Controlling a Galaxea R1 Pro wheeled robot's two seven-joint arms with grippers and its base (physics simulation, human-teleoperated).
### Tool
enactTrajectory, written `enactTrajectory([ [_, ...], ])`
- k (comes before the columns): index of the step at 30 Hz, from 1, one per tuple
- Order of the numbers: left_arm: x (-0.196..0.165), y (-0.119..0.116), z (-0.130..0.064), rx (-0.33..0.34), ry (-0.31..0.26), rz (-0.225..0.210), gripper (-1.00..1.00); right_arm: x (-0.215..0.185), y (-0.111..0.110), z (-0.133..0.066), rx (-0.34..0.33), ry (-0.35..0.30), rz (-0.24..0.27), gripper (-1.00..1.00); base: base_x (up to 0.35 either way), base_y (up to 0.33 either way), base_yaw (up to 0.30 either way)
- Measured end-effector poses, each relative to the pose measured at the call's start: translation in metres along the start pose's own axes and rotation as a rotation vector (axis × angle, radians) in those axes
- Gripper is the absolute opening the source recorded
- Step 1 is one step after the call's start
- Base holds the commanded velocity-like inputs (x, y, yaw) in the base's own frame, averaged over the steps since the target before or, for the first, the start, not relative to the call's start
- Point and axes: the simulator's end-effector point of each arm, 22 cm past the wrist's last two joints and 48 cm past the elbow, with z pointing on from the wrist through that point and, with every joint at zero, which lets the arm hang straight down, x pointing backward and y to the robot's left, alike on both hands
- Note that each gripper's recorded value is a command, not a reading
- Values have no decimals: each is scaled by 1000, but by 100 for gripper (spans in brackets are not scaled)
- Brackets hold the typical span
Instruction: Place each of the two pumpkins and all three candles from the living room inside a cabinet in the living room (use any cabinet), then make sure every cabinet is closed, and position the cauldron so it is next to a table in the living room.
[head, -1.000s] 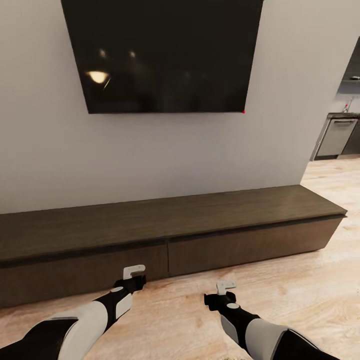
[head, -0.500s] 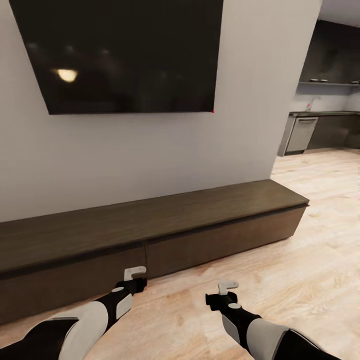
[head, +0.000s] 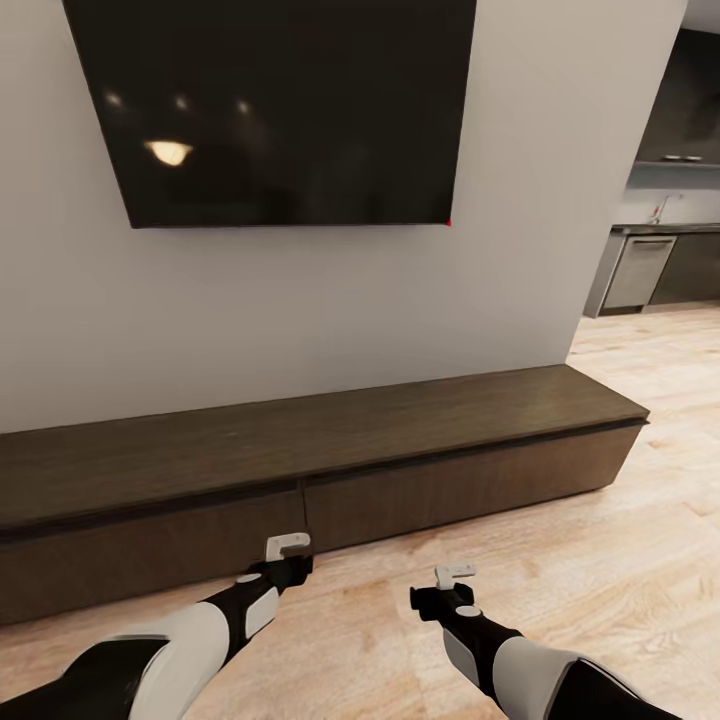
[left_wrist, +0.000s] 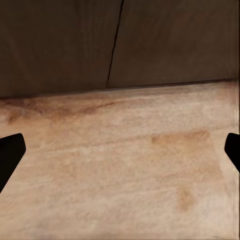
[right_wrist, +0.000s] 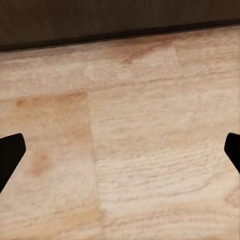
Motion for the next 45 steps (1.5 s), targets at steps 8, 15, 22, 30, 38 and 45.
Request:
enactTrajectory([
  [8,-6,-24,0,60,13,-2,100,0,0,0,0,3,7,100,0,0,2],
  [15,-65,-55,-5,172,-16,-2,100,1,-1,0,0,4,11,100,0,0,0],
  [22,-140,-69,-25,209,-55,3,100,1,-1,0,0,4,11,100,0,0,0],
  [30,-194,-80,-59,244,-98,2,100,0,-1,0,-1,1,12,100,0,0,0],
  [38,-273,-120,-160,432,-193,-24,100,0,0,0,0,2,25,100,0,0,0],
  [45,-316,-163,-256,698,-276,-73,100,-5,5,0,-7,-5,98,100,0,0,0],
])
